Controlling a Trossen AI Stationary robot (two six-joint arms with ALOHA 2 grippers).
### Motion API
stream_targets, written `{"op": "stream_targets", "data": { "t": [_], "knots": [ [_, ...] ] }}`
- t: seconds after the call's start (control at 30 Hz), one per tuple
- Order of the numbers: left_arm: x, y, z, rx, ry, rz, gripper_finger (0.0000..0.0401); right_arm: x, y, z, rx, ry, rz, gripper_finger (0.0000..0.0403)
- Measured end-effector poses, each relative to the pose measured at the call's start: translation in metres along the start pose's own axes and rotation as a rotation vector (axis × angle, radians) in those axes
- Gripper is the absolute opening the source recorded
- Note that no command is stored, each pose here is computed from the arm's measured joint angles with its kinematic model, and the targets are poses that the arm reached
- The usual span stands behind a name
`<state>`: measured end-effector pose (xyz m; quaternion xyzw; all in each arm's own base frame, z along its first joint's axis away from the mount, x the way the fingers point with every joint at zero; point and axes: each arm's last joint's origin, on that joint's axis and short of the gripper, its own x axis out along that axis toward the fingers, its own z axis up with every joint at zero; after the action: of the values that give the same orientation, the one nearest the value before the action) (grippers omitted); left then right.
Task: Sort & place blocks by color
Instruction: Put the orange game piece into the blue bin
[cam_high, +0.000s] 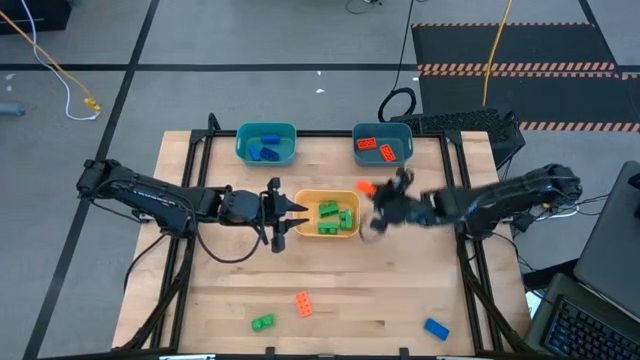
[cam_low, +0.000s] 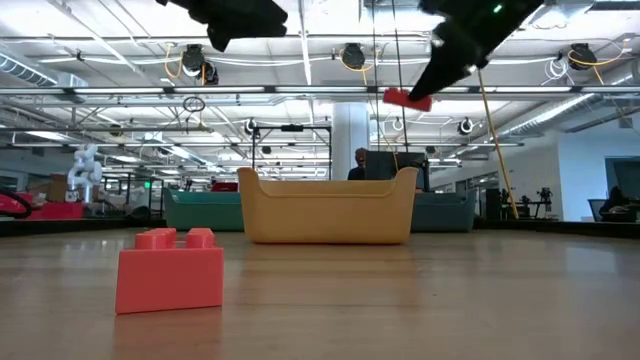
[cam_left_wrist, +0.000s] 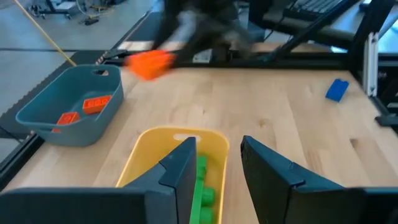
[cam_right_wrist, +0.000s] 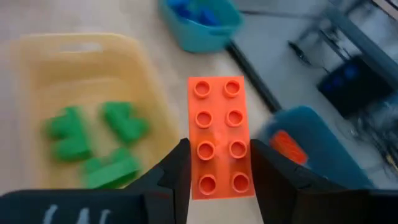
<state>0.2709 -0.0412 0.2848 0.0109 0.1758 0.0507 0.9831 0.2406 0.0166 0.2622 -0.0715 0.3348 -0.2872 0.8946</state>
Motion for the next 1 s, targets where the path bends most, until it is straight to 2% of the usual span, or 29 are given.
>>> {"op": "stream_targets", "data": {
  "t": [0.23, 0.47, 0.63, 0.9, 1.0],
  "knots": [
    [-0.003, -0.007, 0.011, -0.009, -0.113, -0.041, 0.0129, 0.045, -0.066, 0.004, 0.102, 0.097, -0.102, 0.0121],
    [-0.005, -0.017, 0.010, 0.048, -0.118, -0.080, 0.0129, 0.079, -0.121, -0.005, 0.245, 0.148, -0.120, 0.0121],
    [-0.003, -0.019, 0.008, 0.057, -0.099, -0.082, 0.0129, 0.097, -0.143, -0.016, 0.300, 0.196, -0.144, 0.0121],
    [0.001, -0.019, 0.005, 0.056, -0.082, -0.079, 0.0129, 0.126, -0.162, -0.037, 0.406, 0.295, -0.191, 0.0124],
    [0.002, -0.020, 0.005, 0.054, -0.090, -0.082, 0.0129, 0.132, -0.166, -0.042, 0.471, 0.305, -0.216, 0.0185]
  ]
}}
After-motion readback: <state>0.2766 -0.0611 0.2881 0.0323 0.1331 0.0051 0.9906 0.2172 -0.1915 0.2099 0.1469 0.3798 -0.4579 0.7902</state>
